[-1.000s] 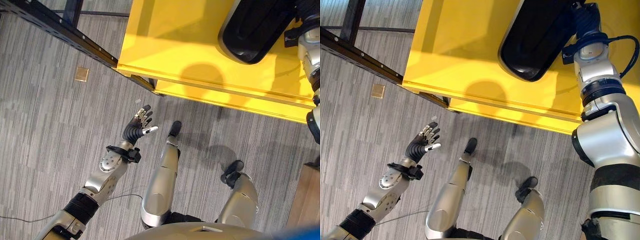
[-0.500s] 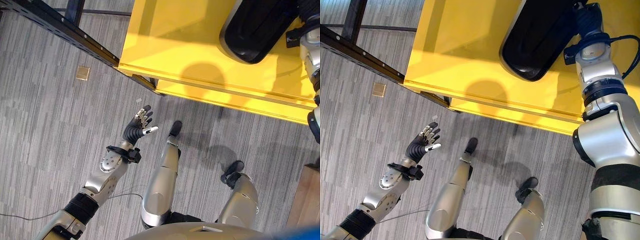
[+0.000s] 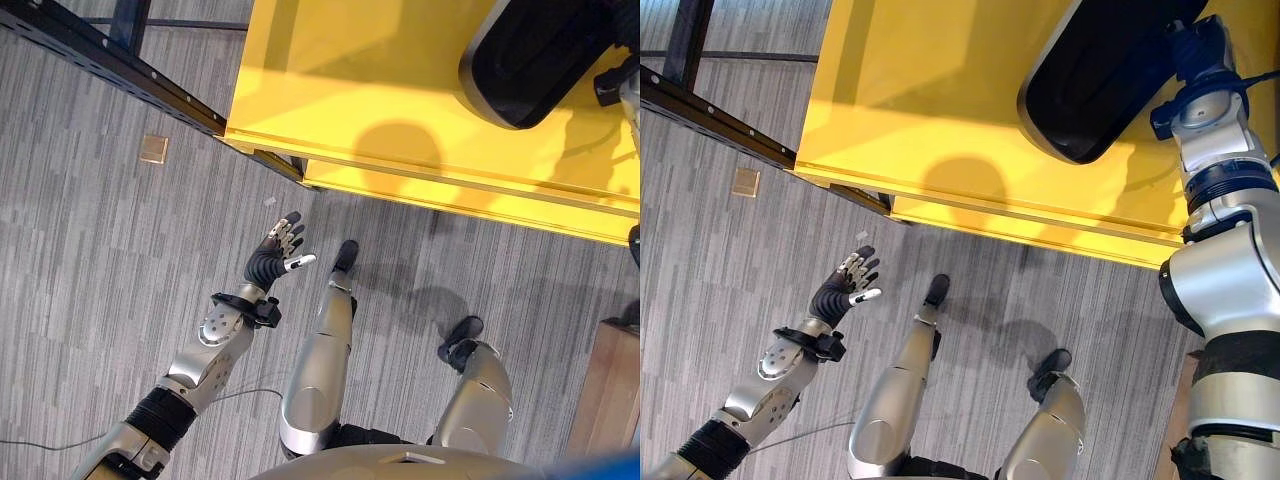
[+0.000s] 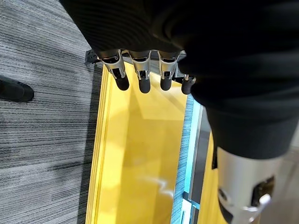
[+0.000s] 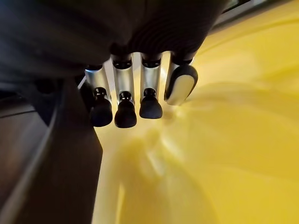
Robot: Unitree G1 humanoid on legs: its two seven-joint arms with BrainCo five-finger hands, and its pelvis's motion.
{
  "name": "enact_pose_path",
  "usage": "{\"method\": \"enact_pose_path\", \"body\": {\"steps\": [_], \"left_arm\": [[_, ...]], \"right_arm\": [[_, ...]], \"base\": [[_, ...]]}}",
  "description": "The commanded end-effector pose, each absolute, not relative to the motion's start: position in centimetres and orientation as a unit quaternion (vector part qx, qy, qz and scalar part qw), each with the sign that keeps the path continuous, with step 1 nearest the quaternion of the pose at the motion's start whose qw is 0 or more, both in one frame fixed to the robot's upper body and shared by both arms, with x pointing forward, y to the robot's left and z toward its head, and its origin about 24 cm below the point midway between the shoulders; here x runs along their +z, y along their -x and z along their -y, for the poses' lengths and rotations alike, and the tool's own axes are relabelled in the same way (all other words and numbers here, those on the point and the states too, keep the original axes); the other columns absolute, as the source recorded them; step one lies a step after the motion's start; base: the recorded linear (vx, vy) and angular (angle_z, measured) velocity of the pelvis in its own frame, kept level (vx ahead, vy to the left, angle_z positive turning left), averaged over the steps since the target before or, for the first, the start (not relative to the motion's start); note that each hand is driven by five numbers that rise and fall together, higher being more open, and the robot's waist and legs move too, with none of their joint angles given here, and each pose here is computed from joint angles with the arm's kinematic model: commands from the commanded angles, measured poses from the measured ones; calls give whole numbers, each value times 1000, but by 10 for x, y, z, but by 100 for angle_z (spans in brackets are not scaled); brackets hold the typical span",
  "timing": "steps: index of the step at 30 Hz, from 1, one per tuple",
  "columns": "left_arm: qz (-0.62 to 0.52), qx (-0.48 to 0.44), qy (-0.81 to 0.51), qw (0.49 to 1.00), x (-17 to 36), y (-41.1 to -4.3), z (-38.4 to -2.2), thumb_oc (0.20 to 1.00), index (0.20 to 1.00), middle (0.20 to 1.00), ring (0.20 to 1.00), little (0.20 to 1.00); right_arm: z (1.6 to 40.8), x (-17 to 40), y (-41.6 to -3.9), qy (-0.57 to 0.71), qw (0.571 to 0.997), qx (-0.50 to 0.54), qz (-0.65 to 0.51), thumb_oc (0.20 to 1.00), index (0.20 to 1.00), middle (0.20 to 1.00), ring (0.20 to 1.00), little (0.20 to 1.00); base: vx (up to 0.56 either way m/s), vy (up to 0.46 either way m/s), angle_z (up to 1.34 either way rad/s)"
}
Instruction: Move parts from the plastic box to the shelf.
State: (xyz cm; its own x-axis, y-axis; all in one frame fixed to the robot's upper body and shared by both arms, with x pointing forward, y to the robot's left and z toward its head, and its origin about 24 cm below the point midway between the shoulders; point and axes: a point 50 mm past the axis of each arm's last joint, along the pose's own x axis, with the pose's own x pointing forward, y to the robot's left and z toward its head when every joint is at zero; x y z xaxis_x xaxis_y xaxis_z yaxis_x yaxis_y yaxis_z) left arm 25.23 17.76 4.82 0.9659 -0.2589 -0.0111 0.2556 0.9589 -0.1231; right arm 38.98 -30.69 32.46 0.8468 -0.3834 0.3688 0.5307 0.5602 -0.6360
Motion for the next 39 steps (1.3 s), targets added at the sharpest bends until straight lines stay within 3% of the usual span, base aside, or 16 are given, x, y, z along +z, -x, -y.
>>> {"method": "enact_pose_path", "body": {"steps": [1, 37, 38, 39], "left_arm": [[34, -130, 65, 989, 66, -250, -185, 1000, 1000, 1000, 1000, 1000], [29, -117, 59, 991, 62, -246, -194, 1000, 1000, 1000, 1000, 1000], [28, -117, 59, 991, 62, -247, -194, 1000, 1000, 1000, 1000, 1000], [28, -117, 59, 991, 62, -247, -194, 1000, 1000, 1000, 1000, 1000]], "right_arm": [[331, 352, -371, 425, 847, -301, 108, 200, 200, 200, 200, 200], [351, 353, -359, 446, 822, -343, 84, 200, 200, 200, 200, 200], [352, 354, -359, 442, 824, -345, 85, 410, 410, 410, 410, 410], [352, 354, -359, 442, 824, -345, 86, 517, 517, 517, 517, 517]], "base": [[0, 0, 0], [0, 0, 0], [0, 0, 0], [0, 0, 0]]}}
